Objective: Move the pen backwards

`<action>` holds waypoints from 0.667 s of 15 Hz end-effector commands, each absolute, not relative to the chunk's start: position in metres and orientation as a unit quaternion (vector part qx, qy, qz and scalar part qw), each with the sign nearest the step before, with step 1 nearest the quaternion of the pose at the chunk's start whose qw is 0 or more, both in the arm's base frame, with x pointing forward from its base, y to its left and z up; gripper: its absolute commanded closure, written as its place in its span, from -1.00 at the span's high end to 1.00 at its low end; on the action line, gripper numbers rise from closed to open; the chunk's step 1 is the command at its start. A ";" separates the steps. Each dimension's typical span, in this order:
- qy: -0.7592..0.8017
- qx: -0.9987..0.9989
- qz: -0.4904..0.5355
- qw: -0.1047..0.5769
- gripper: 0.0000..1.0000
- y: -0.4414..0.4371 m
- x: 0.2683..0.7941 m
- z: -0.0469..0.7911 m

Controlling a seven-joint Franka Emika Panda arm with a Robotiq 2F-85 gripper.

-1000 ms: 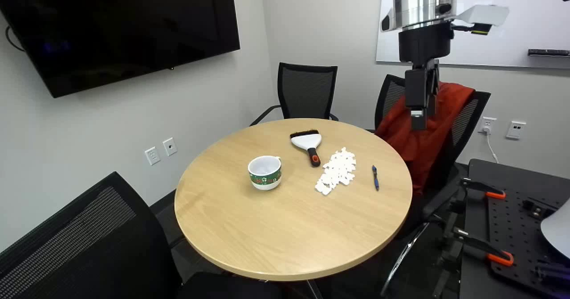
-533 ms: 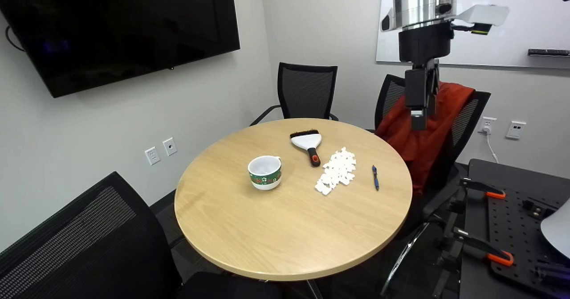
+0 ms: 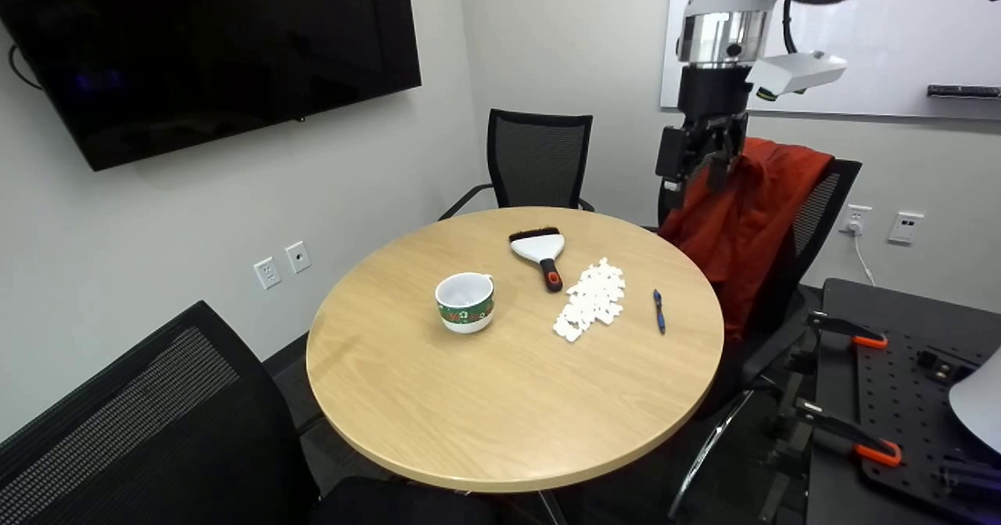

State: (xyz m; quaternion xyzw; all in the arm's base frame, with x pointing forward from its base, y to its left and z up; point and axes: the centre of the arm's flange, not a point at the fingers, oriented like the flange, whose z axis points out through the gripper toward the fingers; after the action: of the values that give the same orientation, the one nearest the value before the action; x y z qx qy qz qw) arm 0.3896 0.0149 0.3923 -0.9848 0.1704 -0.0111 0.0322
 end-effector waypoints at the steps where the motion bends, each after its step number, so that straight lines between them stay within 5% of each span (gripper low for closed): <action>1: 0.258 -0.964 -0.057 0.014 1.00 -0.036 0.404 0.329; 10: 0.320 -0.944 -0.087 0.011 1.00 -0.069 0.400 0.304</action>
State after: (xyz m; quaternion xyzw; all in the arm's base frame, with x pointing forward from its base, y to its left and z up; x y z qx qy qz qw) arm 0.4001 -0.0687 0.3039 -0.9435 0.3195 -0.0868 0.0112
